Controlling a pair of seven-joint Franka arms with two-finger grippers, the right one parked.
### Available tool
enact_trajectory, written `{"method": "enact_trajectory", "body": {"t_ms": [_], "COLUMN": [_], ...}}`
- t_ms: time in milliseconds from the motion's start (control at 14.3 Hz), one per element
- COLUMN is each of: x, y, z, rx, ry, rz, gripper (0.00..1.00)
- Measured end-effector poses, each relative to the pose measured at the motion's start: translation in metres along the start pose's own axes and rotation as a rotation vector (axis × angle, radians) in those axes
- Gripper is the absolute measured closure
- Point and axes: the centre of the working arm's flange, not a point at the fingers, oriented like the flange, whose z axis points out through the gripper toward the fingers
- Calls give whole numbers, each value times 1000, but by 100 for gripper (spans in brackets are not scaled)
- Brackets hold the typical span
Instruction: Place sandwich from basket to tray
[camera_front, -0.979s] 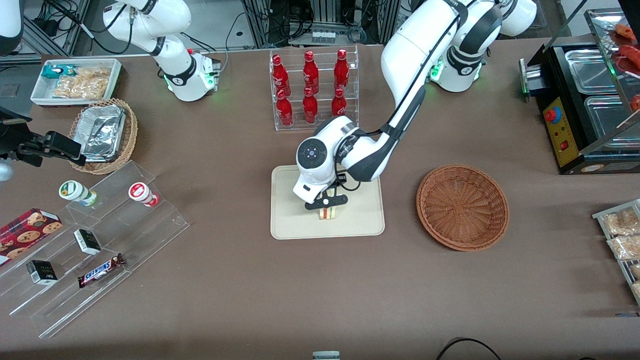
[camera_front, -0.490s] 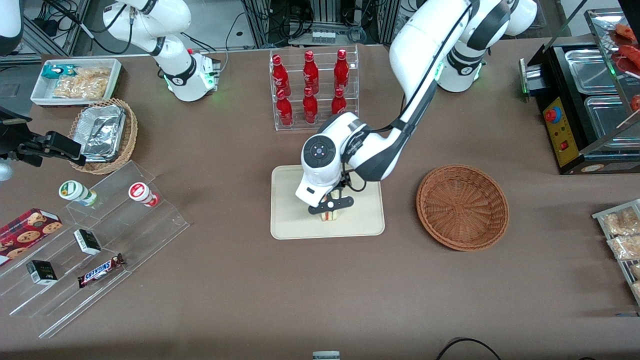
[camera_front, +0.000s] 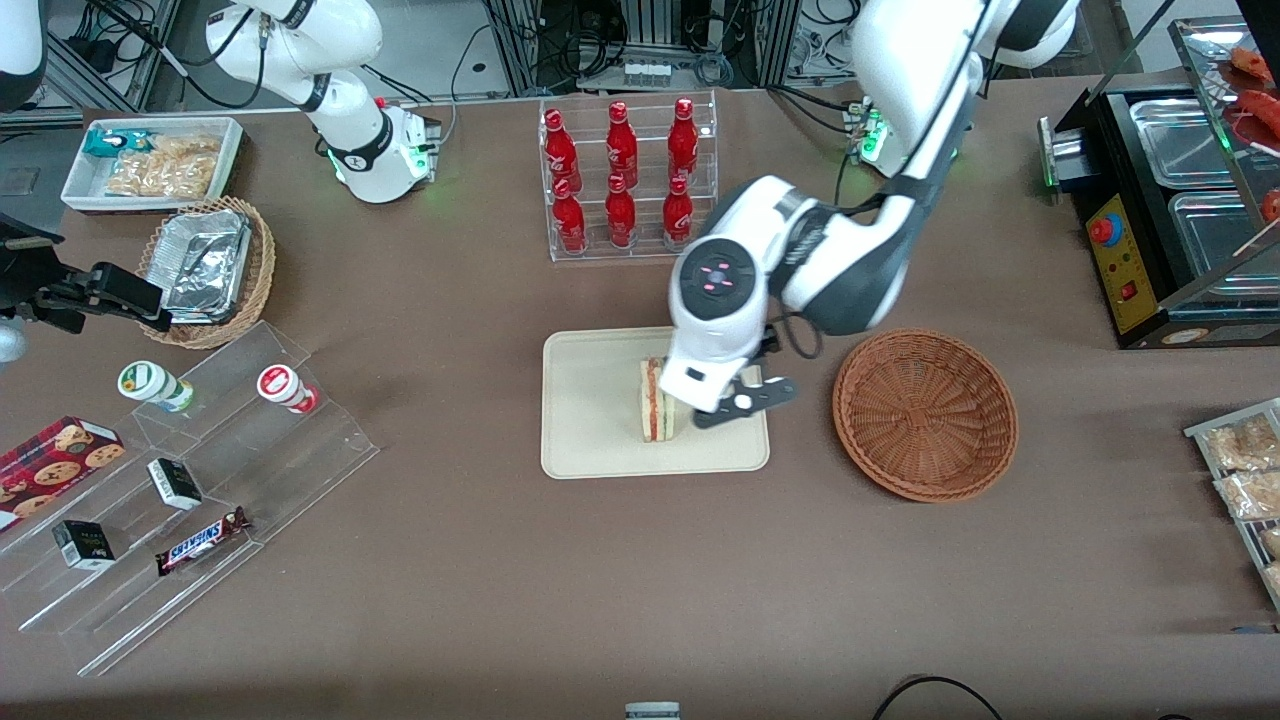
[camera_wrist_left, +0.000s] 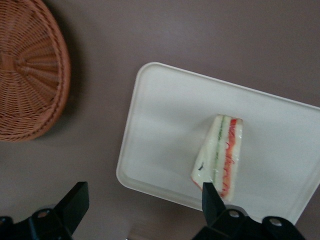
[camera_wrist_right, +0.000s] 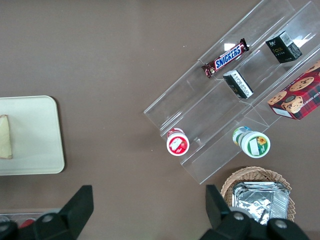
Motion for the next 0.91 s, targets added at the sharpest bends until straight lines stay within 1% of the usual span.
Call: {"method": "enact_trajectory", "body": {"t_ms": [210, 420, 629, 839, 909], "x": [51, 81, 89, 83, 79], "y": [-78, -152, -205, -247, -263], "z": [-20, -32, -43, -57, -63], "rx": [-11, -22, -27, -26, -25], "ry": [-13, -26, -35, -48, -59], "rz": [-2, 15, 53, 120, 153], "gripper": [0, 0, 0, 0, 0]}}
